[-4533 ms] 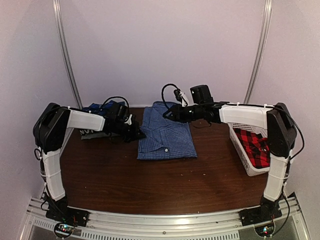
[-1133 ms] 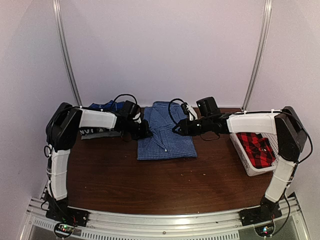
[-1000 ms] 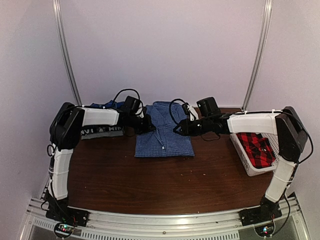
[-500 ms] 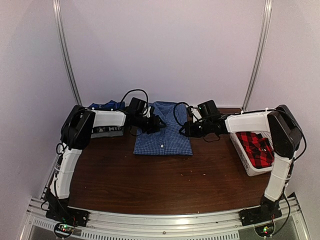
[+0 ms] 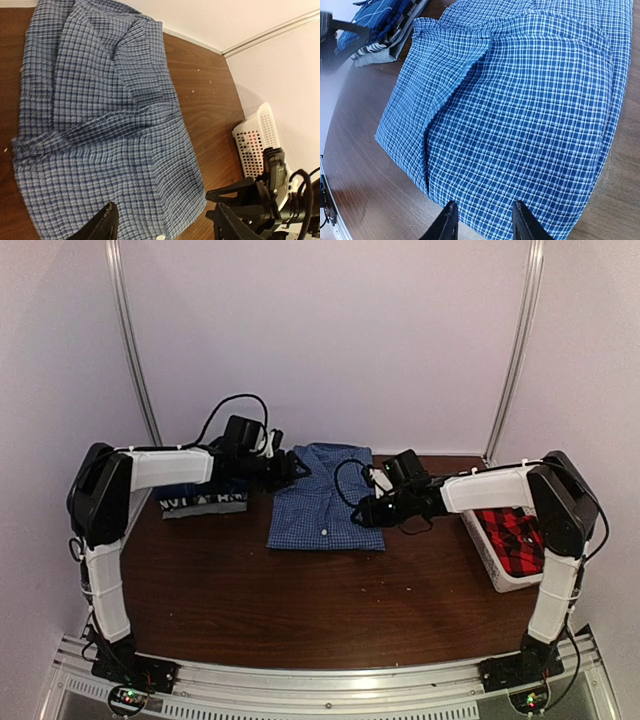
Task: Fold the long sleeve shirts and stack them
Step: Move the 2/3-rectangle-folded shirt to the center of the board.
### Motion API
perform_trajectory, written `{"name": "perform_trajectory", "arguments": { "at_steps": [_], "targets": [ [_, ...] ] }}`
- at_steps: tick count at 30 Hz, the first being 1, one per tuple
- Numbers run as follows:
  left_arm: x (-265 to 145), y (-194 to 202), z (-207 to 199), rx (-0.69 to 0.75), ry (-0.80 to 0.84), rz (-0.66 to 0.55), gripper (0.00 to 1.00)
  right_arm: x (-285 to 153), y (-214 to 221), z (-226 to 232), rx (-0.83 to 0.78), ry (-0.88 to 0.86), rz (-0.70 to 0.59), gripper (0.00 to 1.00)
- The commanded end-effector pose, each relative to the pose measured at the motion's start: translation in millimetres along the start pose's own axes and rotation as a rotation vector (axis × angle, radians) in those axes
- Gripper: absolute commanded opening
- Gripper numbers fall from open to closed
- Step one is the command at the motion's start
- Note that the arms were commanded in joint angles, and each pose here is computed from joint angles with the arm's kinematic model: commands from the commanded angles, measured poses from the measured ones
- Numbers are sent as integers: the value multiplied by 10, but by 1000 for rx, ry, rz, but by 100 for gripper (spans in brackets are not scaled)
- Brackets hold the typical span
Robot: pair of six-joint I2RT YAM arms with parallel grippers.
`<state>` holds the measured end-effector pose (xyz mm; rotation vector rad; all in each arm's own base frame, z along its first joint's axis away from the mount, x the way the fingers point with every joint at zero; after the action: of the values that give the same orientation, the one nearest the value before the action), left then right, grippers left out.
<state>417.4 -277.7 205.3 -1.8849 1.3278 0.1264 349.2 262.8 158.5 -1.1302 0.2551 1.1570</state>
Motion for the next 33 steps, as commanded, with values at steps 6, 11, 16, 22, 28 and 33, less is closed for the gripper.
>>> {"name": "perform_trajectory", "arguments": {
  "at_steps": [6, 11, 16, 22, 28, 33],
  "targets": [
    [-426, 719, 464, -53, -210, 94, 58, 107, 300, -85, -36, 66, 85, 35],
    [-507, 1020, 555, -40, -156, 133, 59, 149, 511, -122, -52, 96, 137, 34],
    [-468, 1149, 578, -18, -137, 148, 55, 160, 679, -182, -47, 110, 173, 34],
    [-396, 1235, 623, -17, -139, 164, 32, 163, 795, -216, -49, 115, 197, 33],
    [-387, 1332, 610, -32, -160, 205, 5, 114, 835, -222, -54, 117, 201, 33],
    [-462, 1575, 608, -96, -204, 299, 0, 6, 1037, -233, -40, 102, 234, 33]
  ]
}}
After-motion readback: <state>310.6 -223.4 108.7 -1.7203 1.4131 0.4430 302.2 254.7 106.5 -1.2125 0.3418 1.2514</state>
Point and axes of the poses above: each gripper's point midway between its finger pads, its own x axis out along the fingers, its own z axis along the line the jaws close on, y = z × x, the point moved 10 cm from there along -x, back along the fingers, and after that the axes turned 3 degrees about x, right-handed, at the moved point
